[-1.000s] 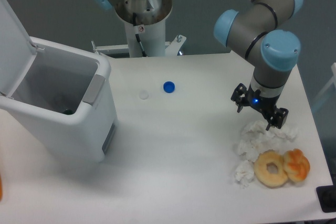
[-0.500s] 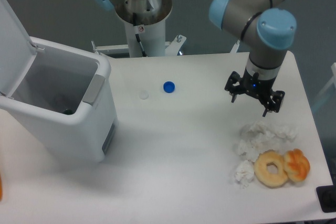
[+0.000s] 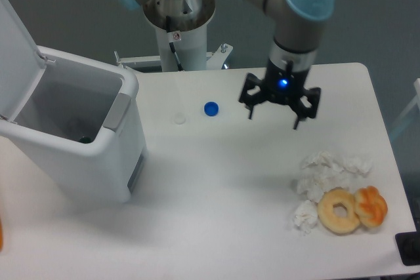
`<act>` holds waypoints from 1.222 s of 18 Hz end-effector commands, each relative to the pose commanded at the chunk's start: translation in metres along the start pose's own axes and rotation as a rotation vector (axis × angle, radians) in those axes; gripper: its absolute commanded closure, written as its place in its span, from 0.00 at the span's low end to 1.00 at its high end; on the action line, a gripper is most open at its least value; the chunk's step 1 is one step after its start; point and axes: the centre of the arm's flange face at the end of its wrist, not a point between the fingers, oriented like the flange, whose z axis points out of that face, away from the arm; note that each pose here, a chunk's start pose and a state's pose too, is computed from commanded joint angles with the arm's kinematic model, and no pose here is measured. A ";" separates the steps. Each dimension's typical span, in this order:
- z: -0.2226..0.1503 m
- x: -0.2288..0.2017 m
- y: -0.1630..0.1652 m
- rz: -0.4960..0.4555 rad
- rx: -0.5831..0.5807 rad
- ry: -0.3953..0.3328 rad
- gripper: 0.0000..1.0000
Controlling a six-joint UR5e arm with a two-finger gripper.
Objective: Close the trash can
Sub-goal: 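Move the gripper across the table toward the raised trash can lid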
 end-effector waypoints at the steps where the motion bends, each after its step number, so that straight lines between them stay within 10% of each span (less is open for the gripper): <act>1: -0.007 0.008 0.001 -0.029 0.020 0.023 0.00; 12: -0.075 0.149 0.007 -0.188 0.174 0.096 0.00; 22: -0.105 0.254 0.010 -0.117 0.246 0.260 0.00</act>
